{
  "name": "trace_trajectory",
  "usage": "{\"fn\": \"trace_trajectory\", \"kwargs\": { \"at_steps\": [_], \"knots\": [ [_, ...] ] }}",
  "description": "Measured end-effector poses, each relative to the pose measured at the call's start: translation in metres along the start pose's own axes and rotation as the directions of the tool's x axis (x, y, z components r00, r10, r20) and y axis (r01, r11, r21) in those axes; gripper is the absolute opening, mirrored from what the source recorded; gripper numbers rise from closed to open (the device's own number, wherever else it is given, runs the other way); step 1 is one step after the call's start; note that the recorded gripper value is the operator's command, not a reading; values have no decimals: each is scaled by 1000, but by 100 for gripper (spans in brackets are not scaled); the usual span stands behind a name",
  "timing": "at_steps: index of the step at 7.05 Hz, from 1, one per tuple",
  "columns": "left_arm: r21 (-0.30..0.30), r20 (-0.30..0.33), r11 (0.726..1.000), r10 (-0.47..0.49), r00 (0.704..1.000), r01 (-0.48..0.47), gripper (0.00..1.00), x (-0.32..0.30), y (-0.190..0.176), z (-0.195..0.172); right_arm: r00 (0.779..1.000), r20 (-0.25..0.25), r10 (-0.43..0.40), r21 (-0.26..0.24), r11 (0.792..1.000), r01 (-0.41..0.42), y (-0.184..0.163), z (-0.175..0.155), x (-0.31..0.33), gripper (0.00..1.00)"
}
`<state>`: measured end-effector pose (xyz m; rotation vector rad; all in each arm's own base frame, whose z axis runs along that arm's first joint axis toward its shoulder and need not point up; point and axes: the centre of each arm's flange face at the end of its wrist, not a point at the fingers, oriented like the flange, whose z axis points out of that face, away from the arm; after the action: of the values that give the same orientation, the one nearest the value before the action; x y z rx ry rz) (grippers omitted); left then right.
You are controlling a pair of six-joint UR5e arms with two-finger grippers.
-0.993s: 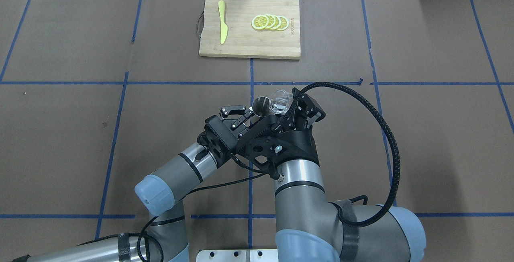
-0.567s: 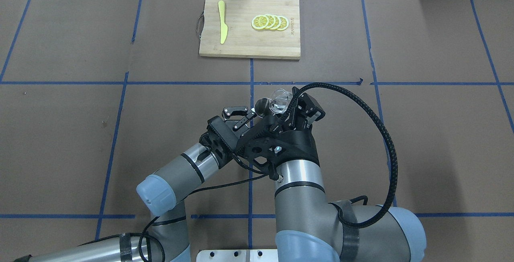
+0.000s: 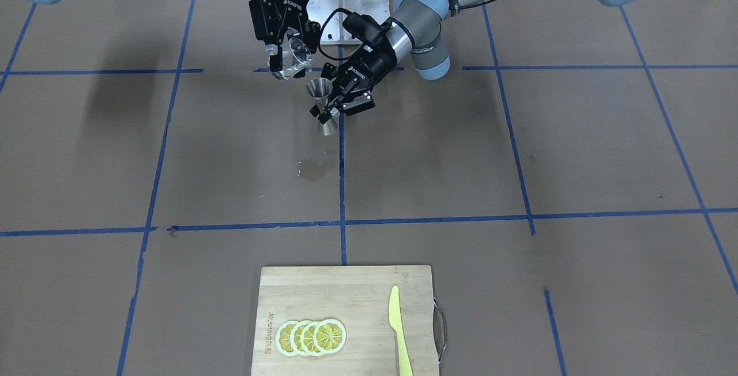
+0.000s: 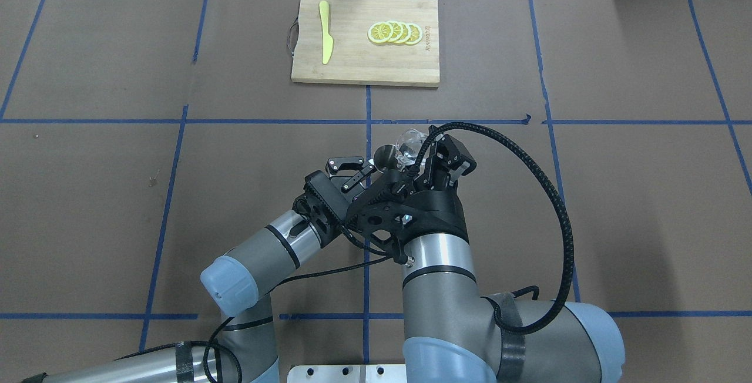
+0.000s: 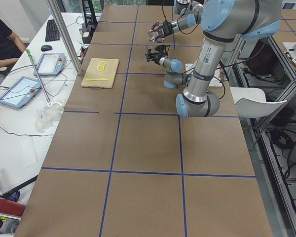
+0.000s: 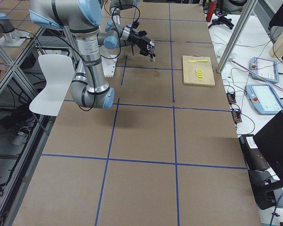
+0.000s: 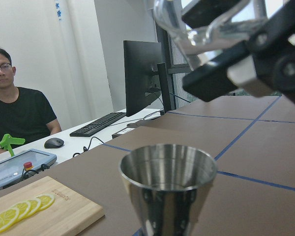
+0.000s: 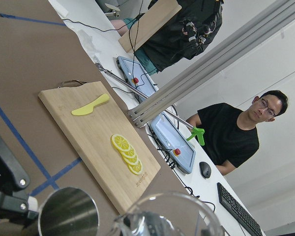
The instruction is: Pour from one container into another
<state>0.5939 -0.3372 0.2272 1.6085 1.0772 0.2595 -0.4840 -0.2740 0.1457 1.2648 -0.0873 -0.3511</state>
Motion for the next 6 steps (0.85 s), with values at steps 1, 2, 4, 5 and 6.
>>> {"fn": "trace_trajectory", "kwargs": {
  "at_steps": [1, 2, 4, 5, 6],
  "knots": [
    [1, -1, 1000, -1, 1000, 1, 0, 1, -1, 0, 1000, -3, -12, 0, 1000, 12, 0, 0, 0, 0],
    [2, -1, 1000, -3, 1000, 3, 0, 1, -1, 0, 1000, -5, -27, 1, 1000, 27, 0, 0, 0, 0],
    [4, -2, 1000, -4, 1000, 4, 0, 3, -2, 1, 999, -7, -41, 2, 999, 41, 0, 0, 0, 0],
    [3, -4, 1000, -5, 1000, 5, 0, 4, -2, 1, 999, -10, -47, 3, 999, 47, 0, 0, 0, 0],
    [3, -7, 1000, -7, 1000, 7, 0, 7, -2, 0, 999, -12, -52, 4, 999, 52, 0, 0, 1, 0]
  ]
}}
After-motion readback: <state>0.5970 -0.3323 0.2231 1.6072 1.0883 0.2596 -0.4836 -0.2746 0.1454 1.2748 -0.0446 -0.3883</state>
